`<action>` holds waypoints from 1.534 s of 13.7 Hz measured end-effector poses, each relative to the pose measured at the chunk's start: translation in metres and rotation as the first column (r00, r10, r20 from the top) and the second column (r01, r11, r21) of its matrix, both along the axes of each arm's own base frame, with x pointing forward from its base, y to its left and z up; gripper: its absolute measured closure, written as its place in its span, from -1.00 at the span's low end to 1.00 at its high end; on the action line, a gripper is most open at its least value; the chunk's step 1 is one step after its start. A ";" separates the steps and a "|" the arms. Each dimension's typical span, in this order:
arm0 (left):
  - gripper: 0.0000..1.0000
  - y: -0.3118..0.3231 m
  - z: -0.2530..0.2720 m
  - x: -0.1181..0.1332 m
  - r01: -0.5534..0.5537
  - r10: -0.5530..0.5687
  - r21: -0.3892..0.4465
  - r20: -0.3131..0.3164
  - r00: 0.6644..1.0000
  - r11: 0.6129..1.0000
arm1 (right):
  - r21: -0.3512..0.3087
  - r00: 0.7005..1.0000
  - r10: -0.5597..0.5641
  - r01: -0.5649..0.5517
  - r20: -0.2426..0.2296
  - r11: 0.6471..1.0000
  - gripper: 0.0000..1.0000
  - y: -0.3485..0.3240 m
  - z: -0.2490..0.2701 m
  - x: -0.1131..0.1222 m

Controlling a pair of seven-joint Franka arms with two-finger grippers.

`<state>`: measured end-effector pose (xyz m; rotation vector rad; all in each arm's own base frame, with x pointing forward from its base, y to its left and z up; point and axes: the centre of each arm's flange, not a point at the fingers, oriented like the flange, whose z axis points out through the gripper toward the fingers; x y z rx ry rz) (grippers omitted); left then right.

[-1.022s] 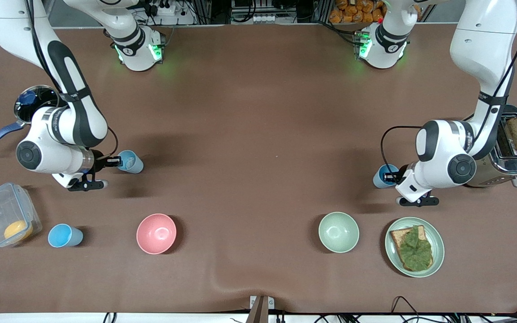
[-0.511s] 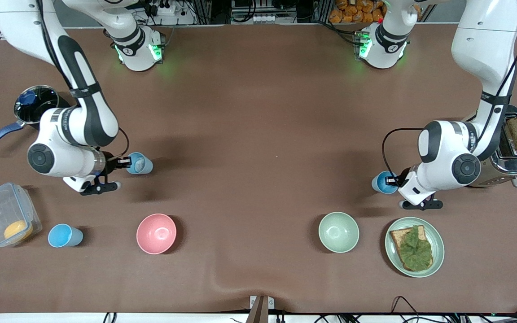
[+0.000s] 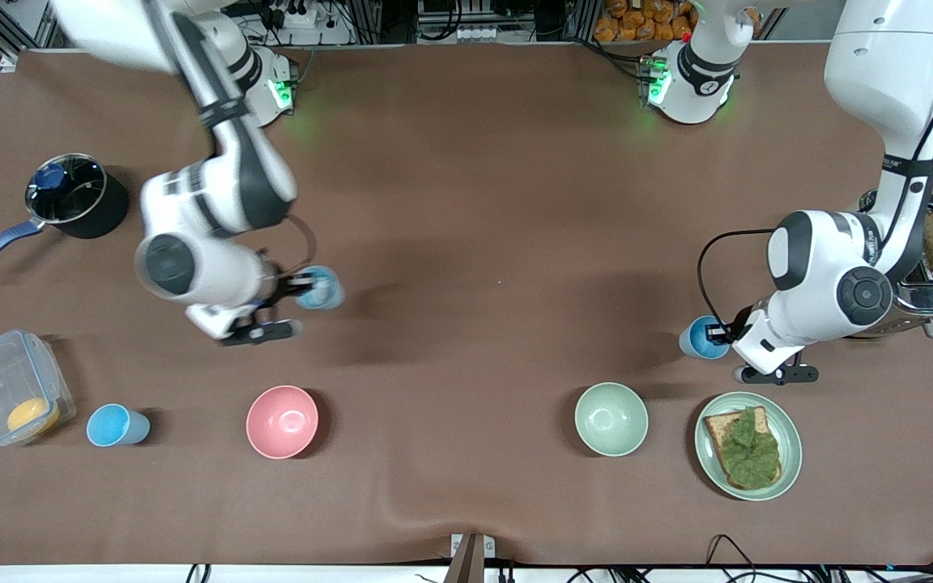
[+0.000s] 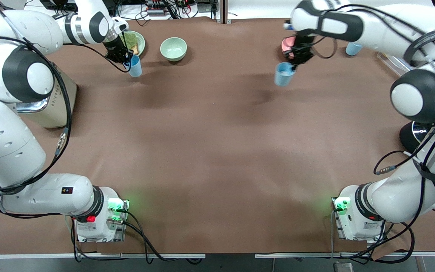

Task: Stack blue cups with both arms
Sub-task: 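Carry both cups to the table middle, right gripper setting its cup down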

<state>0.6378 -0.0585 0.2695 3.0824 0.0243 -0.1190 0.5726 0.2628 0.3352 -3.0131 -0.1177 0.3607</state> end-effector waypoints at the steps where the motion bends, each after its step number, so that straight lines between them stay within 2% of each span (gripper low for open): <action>1: 0.94 0.000 0.001 0.000 -0.001 0.001 0.000 0.001 1.000 1.000 | 0.003 1.000 -0.028 0.028 0.011 1.000 0.96 0.031 -0.001 -0.011; 6: 0.94 0.000 0.005 0.003 -0.011 0.011 -0.009 0.010 1.000 1.000 | 0.022 0.986 -0.130 0.128 0.107 0.992 0.96 0.162 -0.019 -0.072; 10: 0.94 0.000 0.005 0.004 -0.014 0.014 -0.011 0.011 1.000 1.000 | 0.051 0.977 -0.136 0.129 0.164 0.990 0.96 0.220 -0.055 -0.109; 16: 0.94 -0.003 0.006 0.003 -0.012 0.012 -0.013 0.011 1.000 1.000 | 0.044 0.974 -0.145 0.140 0.173 0.989 0.96 0.233 -0.087 -0.118; 19: 0.94 -0.038 0.017 0.002 -0.042 0.043 -0.037 0.021 0.999 0.998 | 0.045 0.973 -0.153 0.148 0.172 0.988 0.93 0.233 -0.087 -0.117; 21: 0.94 -0.079 0.040 -0.003 -0.061 0.063 -0.060 0.032 0.998 0.996 | 0.044 0.972 -0.159 0.153 0.173 0.987 0.64 0.232 -0.087 -0.116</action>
